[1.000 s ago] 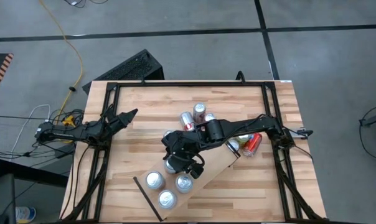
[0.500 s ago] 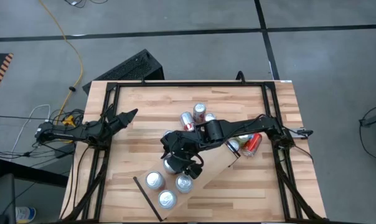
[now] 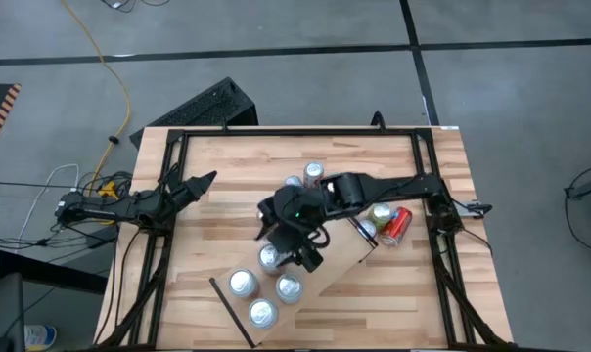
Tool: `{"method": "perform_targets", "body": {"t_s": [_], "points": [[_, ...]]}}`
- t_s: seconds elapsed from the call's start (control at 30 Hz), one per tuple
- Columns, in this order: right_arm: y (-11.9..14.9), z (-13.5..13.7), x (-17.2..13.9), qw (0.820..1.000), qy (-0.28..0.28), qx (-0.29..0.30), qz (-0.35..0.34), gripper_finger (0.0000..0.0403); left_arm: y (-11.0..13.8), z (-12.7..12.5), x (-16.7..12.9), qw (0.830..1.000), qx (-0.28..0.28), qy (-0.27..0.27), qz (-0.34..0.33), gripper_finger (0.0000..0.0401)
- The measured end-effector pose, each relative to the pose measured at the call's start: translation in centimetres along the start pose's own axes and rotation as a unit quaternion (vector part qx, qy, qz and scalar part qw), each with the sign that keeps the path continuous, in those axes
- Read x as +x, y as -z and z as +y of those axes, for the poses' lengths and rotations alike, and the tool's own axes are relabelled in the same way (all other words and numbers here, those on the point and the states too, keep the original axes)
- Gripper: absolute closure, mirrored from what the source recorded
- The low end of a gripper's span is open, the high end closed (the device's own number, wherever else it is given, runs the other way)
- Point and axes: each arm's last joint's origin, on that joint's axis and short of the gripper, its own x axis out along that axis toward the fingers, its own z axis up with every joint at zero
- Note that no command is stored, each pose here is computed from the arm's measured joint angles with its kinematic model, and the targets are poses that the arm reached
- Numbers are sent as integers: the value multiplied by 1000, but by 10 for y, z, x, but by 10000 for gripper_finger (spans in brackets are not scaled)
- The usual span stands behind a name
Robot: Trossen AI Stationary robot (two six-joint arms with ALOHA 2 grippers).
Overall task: Place canned beverage on shelf
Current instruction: Put the orange white soda can on the shelf aligned with the other orange white soda can
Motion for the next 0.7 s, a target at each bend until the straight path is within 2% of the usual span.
{"method": "perform_targets", "body": {"t_s": [0.07,0.17,0.33,0.43,0.53,0.7], "points": [[-2,-5,-8,1000,23,8,-6,72,0,0,0,1000,0,0,0,50],[2,-10,-21,997,69,32,24,76,0,0,0,1000,-1,0,0,50],[17,-16,-39,989,90,69,90,104,0,0,0,1000,-1,0,0,50],[29,-17,-41,982,79,102,135,135,0,0,0,1000,-1,1,2,50],[40,-16,-32,978,63,108,166,175,0,0,0,1000,-2,2,3,50],[50,-14,-17,977,40,113,178,257,0,0,0,1000,-2,2,3,50]]}}
